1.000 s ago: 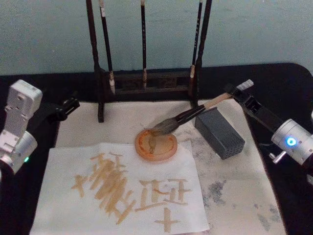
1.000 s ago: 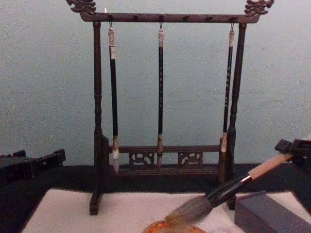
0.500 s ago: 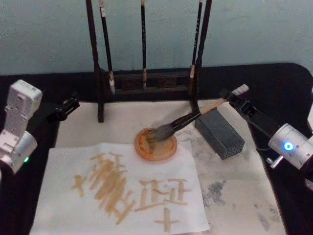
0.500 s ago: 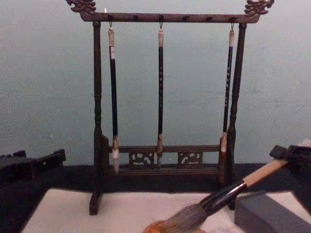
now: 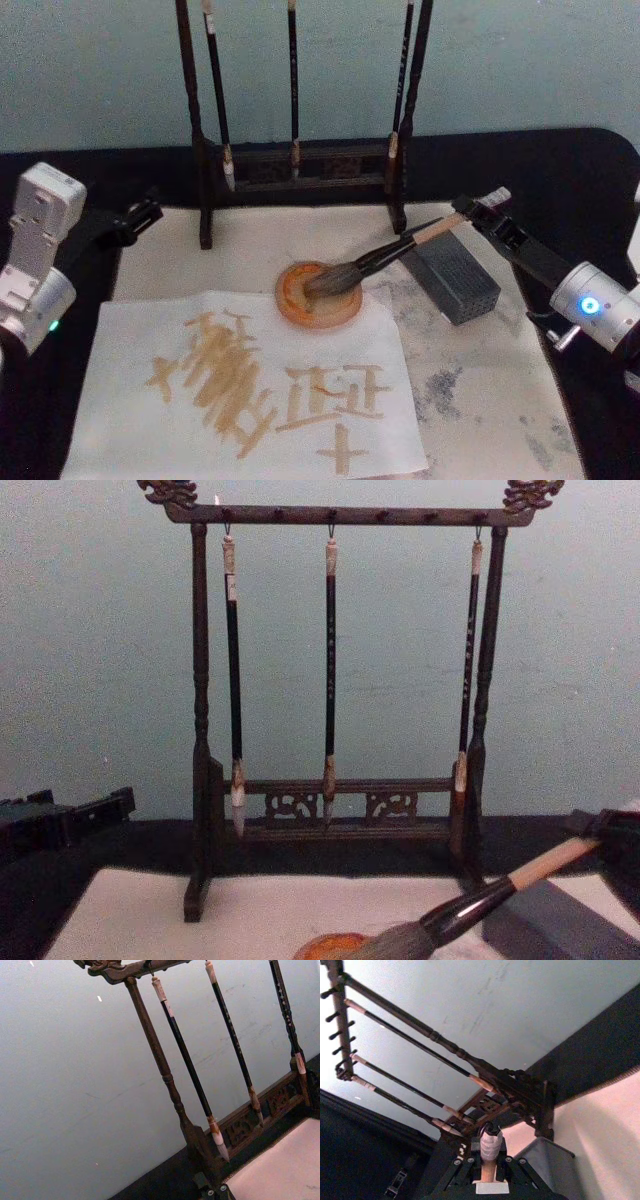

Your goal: Pick up the brush from the inkstone, write on the paper, then place the brush back to its original position.

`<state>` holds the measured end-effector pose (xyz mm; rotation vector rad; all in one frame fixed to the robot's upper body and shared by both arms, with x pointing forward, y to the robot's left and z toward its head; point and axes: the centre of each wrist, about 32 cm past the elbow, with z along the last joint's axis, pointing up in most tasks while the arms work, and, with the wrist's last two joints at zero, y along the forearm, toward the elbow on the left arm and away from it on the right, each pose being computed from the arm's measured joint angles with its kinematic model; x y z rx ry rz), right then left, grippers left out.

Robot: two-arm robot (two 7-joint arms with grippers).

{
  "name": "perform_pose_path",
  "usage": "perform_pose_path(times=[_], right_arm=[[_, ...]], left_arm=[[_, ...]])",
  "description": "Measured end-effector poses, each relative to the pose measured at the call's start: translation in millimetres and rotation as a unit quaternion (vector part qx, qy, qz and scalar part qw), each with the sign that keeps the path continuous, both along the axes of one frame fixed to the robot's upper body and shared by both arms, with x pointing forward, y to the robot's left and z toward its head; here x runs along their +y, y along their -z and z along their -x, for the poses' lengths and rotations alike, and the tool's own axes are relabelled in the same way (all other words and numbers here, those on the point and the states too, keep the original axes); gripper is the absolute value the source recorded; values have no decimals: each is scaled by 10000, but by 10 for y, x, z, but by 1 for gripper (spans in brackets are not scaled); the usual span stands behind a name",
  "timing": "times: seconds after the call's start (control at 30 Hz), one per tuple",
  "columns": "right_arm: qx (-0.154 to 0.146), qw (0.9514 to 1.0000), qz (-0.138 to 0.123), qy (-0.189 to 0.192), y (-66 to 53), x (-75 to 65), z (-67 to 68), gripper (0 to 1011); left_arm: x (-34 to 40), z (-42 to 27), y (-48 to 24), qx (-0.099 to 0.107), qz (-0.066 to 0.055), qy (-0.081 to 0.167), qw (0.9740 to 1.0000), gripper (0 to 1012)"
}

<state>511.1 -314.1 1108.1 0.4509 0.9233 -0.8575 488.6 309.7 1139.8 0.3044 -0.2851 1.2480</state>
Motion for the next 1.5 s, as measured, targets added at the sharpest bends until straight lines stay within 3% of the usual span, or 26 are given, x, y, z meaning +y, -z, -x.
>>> perform_pose_path(times=[0.83, 1.1, 1.27, 1.47, 1.5], right_arm=[[586, 9982, -57, 93, 132, -74, -66, 178], [595, 9982, -51, 95, 133, -76, -65, 178], [597, 9982, -43, 92, 135, -78, -63, 235], [592, 9982, -45, 89, 134, -77, -62, 493], [592, 9982, -45, 89, 134, -78, -62, 493]], left_arm=[[0, 0, 0, 0, 0, 0, 10000, 1002], [0, 0, 0, 0, 0, 0, 10000, 1002], [0, 0, 0, 0, 0, 0, 10000, 1002], [0, 0, 0, 0, 0, 0, 10000, 1000], [0, 0, 0, 0, 0, 0, 10000, 1002]])
